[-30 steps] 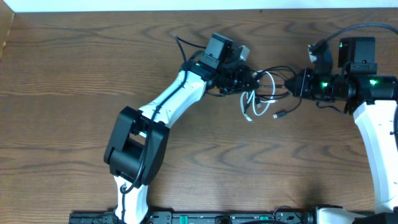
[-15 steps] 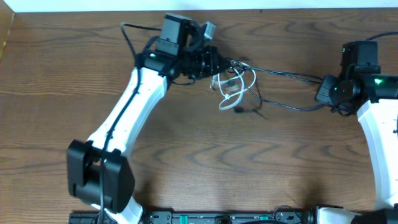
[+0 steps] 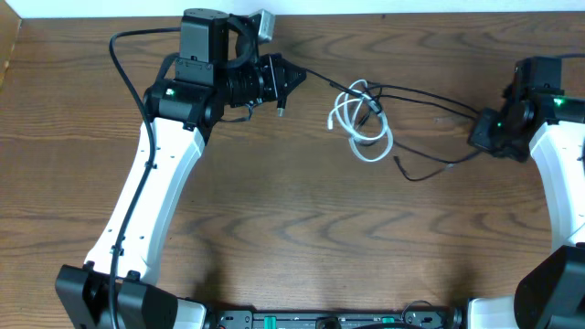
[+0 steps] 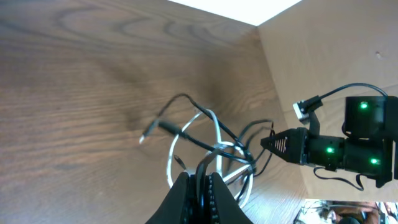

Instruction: Untangle cables

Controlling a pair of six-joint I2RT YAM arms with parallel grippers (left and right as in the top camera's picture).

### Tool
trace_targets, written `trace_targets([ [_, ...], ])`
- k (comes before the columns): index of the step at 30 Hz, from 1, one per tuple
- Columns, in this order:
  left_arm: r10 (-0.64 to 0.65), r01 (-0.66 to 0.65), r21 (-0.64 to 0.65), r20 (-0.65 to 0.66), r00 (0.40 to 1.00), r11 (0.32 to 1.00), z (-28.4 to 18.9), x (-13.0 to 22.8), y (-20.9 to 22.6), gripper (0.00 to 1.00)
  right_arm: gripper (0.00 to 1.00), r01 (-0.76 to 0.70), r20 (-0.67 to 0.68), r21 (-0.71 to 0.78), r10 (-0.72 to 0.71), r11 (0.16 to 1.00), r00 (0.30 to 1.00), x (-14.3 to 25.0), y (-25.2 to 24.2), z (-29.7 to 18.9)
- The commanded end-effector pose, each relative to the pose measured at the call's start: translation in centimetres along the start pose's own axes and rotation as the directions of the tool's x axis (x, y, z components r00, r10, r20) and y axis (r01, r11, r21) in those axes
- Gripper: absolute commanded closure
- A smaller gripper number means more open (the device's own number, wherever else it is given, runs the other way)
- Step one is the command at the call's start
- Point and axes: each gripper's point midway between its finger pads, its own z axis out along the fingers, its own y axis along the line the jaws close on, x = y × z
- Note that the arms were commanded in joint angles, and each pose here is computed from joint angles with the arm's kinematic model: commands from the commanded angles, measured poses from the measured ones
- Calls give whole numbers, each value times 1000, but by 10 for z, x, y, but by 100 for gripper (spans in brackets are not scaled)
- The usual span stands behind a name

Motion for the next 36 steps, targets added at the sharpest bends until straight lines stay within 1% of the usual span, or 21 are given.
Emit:
trace_targets([
  [1,23,-23,-33,0,1000,999,-4,0,3,92,99,239,23,-347,-247,907,969,10,58,-13],
  [7,83,-85,-15,-110,990,996,10,33,-13,92,96,204,13,-372,-215,906,977,10,62,-14],
  [8,96,-98,-10,-130,987,995,14,40,-18,93,93,193,3,-372,-206,908,979,11,62,-14],
  [9,114,-116,-5,-149,982,993,17,47,-22,93,88,189,-2,-372,-204,909,979,12,62,-14],
  [10,122,-125,-10,-162,979,992,21,53,-24,93,74,187,-5,-372,-204,909,979,13,61,-14],
  [12,130,-137,-26,-180,975,990,28,62,-24,92,51,182,-13,-371,-201,910,980,15,61,-14],
  [13,134,-145,-46,-191,972,988,33,67,-22,93,35,181,-14,-371,-201,911,980,15,61,-14],
  [16,136,-158,-81,-232,963,984,47,83,-16,93,15,180,-14,-406,-203,896,979,16,67,-17],
  [17,132,-156,-82,-252,959,984,52,89,-14,93,13,179,-14,-423,-204,888,979,17,70,-18],
  [22,95,-134,-102,-322,942,986,78,105,4,92,12,202,8,-518,-231,831,973,18,86,-27],
  [25,73,-120,-118,-347,935,986,88,111,14,92,14,236,35,-595,-268,769,963,22,104,-36],
  [27,76,-123,-116,-343,936,986,90,110,15,92,18,252,39,-603,-288,757,957,25,112,-36],
  [29,89,-130,-108,-328,941,986,92,105,14,92,20,258,16,-589,-308,766,951,33,123,-31],
  [31,94,-134,-105,-321,943,985,92,104,13,92,23,245,-28,-544,-310,802,950,42,130,-21],
  [34,70,-121,-145,-315,946,982,91,103,19,92,28,243,-85,-495,-324,834,942,57,141,-4],
  [36,57,-113,-165,-314,948,980,91,103,22,92,32,252,-117,-488,-348,836,930,68,153,7],
])
